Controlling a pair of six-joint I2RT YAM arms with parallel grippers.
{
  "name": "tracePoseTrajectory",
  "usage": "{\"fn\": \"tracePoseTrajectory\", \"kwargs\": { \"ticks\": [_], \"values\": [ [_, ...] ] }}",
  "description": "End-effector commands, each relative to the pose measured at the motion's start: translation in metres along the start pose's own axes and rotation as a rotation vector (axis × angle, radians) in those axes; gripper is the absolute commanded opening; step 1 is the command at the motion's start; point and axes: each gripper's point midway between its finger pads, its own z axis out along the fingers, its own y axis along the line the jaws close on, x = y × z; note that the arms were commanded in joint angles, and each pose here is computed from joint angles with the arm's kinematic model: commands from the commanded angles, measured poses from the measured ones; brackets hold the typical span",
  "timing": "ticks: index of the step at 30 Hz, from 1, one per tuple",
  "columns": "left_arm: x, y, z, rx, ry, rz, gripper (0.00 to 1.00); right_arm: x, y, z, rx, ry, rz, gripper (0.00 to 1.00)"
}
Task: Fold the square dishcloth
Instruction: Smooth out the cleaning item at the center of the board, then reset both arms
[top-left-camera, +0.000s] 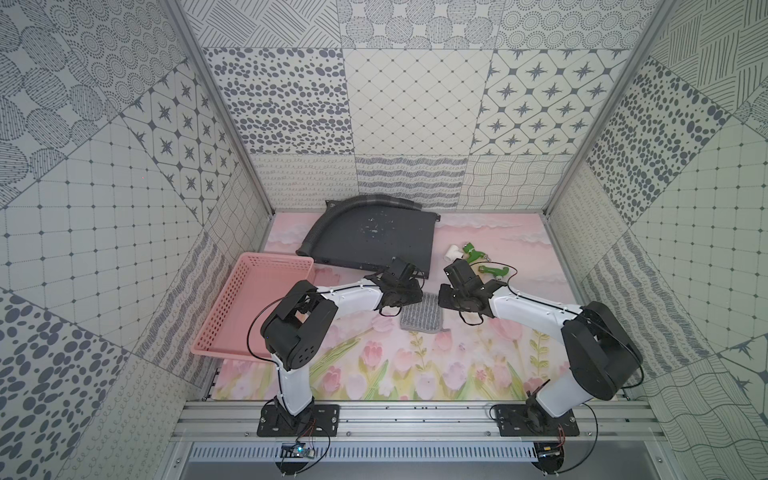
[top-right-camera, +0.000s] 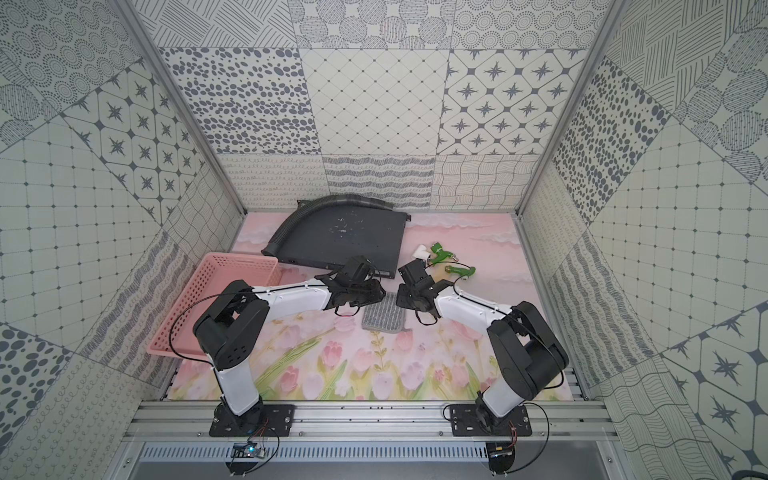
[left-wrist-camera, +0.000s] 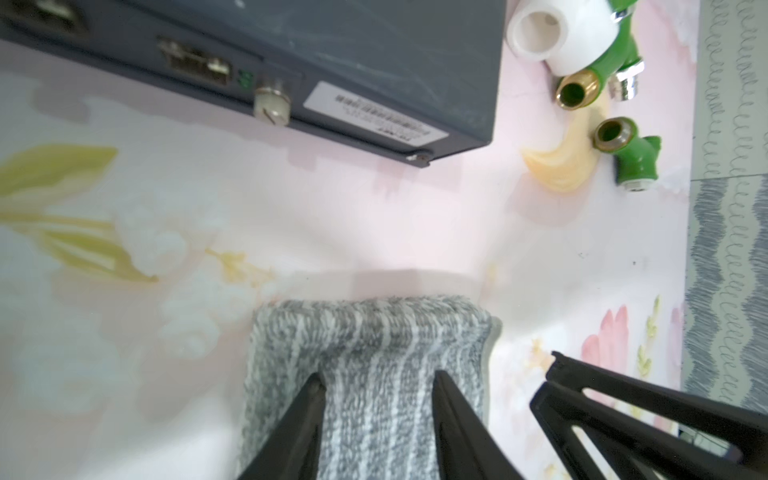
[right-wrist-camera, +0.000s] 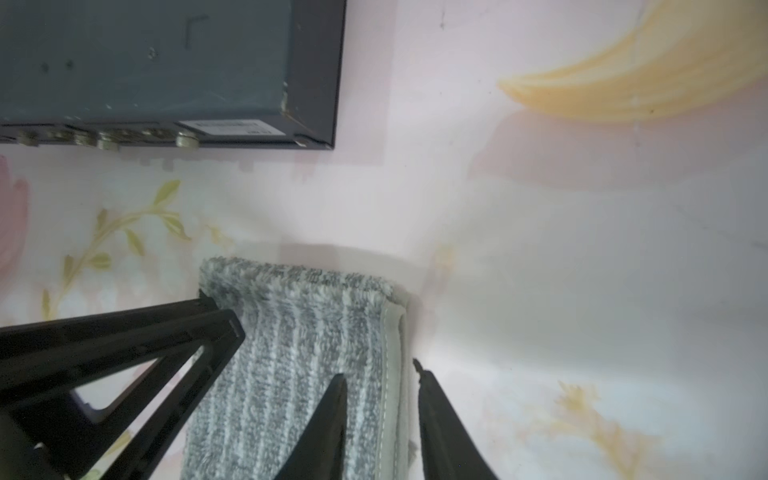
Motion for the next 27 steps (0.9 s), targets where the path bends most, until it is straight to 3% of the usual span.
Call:
{"fn": "tracePoseTrajectory", "kwargs": {
  "ticks": [1,11,15,18,22,27],
  "values": [
    [-0.004,-0.003,-0.024,0.013,-0.032,0.008,0.48,-0.007,-0.007,-0.013,0.027,-0.036,-0.025,0.35],
    [-0.01,0.016,-0.076,-0.013,-0.19,-0.037,0.65,-0.03,-0.022,-0.049,0.057,-0.143,-0.075,0.65],
    [-0.012,0.031,-0.099,-0.056,-0.269,-0.019,0.75,-0.041,-0.036,-0.069,0.082,-0.214,-0.071,0.96],
    [-0.012,0.044,-0.113,-0.096,-0.316,0.0,0.82,-0.049,-0.048,-0.084,0.105,-0.264,-0.064,0.97],
    [-0.012,0.058,-0.131,-0.144,-0.371,0.022,0.98,-0.057,-0.067,-0.1,0.154,-0.319,-0.04,0.97],
    [-0.012,0.075,-0.148,-0.197,-0.439,0.056,0.99,-0.064,-0.096,-0.114,0.242,-0.382,-0.009,0.97]
  ]
}}
